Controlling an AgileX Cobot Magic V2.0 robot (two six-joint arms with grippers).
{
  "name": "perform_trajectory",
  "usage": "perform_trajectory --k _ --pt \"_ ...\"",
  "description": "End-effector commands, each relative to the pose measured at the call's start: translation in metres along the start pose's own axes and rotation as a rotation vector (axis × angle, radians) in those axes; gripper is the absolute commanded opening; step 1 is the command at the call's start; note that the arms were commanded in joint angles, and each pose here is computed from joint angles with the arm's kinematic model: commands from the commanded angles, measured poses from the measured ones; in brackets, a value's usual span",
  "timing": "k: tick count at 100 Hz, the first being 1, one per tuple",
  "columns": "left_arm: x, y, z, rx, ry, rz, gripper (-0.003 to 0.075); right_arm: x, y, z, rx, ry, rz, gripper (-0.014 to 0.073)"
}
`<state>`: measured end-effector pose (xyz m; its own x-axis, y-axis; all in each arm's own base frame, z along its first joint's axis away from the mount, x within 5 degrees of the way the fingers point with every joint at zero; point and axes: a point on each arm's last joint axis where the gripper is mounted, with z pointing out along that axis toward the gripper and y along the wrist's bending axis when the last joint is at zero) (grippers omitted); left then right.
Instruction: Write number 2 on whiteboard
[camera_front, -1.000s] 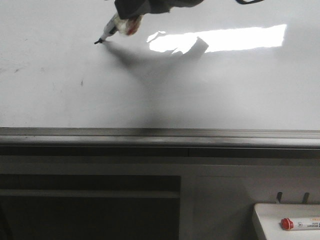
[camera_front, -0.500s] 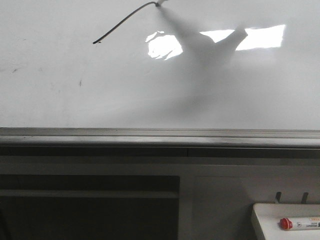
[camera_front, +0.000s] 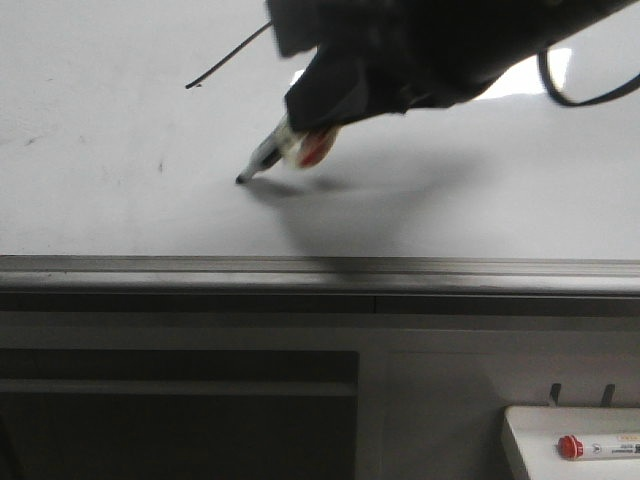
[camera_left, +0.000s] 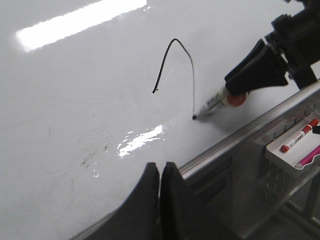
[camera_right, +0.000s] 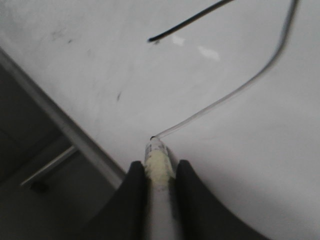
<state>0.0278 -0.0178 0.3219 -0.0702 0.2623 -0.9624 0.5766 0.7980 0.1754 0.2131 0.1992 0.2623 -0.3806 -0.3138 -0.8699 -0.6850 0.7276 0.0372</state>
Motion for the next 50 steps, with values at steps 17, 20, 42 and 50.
perform_trajectory --k 17,20,42,50 --pt "-0.014 0.002 -0.002 -0.009 -0.095 -0.019 -0.002 -0.005 0.001 0.019 0.067 -0.023 -0.007 -0.006" --pt "-0.014 0.002 -0.002 -0.009 -0.095 -0.019 -0.002 -0.005 0.001 0.019 0.068 -0.024 -0.007 -0.006" --pt "-0.014 0.002 -0.002 -0.004 -0.096 -0.025 -0.002 -0.014 -0.007 0.004 0.092 -0.074 0.007 -0.006" --pt "-0.014 0.002 -0.002 -0.004 -0.096 -0.025 -0.002 -0.018 -0.012 -0.004 0.106 -0.098 0.017 -0.006"
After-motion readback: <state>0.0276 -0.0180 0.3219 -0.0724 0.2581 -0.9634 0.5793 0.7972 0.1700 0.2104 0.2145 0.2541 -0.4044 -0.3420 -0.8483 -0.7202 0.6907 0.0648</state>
